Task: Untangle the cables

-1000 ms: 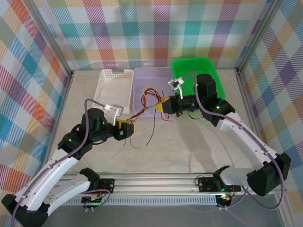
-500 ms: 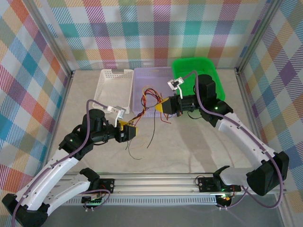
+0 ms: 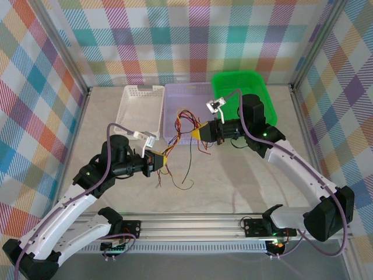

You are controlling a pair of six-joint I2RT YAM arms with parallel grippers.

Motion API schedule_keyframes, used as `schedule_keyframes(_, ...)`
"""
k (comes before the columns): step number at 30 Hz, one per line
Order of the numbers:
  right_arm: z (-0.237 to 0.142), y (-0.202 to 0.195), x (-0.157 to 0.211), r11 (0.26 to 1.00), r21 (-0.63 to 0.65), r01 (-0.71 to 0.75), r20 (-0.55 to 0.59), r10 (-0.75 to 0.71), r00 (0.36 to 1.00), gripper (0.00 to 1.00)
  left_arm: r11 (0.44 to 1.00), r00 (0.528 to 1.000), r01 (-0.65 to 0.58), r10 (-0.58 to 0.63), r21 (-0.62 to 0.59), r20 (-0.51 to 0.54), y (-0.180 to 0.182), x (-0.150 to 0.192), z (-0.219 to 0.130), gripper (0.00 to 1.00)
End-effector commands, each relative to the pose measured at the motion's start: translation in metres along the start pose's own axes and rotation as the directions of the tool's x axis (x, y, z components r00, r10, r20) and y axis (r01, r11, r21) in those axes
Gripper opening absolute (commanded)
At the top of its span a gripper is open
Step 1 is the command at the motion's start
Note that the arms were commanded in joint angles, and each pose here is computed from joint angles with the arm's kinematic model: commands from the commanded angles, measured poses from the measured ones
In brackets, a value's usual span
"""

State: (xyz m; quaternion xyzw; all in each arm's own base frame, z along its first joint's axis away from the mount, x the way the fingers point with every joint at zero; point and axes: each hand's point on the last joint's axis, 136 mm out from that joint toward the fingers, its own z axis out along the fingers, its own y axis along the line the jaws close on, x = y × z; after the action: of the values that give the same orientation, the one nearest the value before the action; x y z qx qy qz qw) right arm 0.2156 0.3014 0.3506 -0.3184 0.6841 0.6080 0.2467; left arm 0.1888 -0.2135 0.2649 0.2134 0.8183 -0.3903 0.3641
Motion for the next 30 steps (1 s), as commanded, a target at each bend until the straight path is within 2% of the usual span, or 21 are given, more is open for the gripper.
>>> schedule_keyframes(1,-0.002,-0.004,-0.001,1.000,0.014,0.018,0.013,-0.018,1.000,0.00,0.999,1.000,-0.018,0.018,0.029,0.025,-0.009,-0.003,-0.004,0.00)
schedule_keyframes(8,-0.006,-0.040,0.012,0.987,0.156,-0.031,0.029,0.027,0.999,0.02,1.000,0.998,0.000,0.000,-0.001,0.059,-0.006,-0.010,-0.008,0.00)
schedule_keyframes(14,-0.010,-0.057,0.026,0.973,0.228,-0.044,0.031,0.038,0.999,0.30,0.997,0.998,0.041,-0.044,0.067,0.038,-0.018,-0.016,-0.004,0.00)
schedule_keyframes(16,-0.014,-0.060,0.029,0.964,0.264,-0.039,0.039,0.030,0.999,0.40,0.997,0.998,0.055,-0.056,0.058,0.022,-0.018,-0.018,-0.002,0.00)
schedule_keyframes(22,-0.035,-0.068,0.033,0.910,0.414,-0.022,0.095,-0.019,0.995,0.62,0.995,0.995,0.097,-0.097,0.006,-0.010,-0.016,-0.031,-0.002,0.00)
schedule_keyframes(26,-0.056,-0.067,0.035,0.863,0.505,-0.013,0.156,-0.076,0.985,0.69,0.992,0.991,0.122,-0.123,-0.026,-0.043,-0.014,-0.036,0.001,0.00)
schedule_keyframes(30,-0.083,-0.070,0.040,0.781,0.623,-0.039,0.201,-0.111,0.973,0.75,0.986,0.984,0.138,-0.147,-0.095,-0.099,-0.002,-0.030,0.009,0.00)
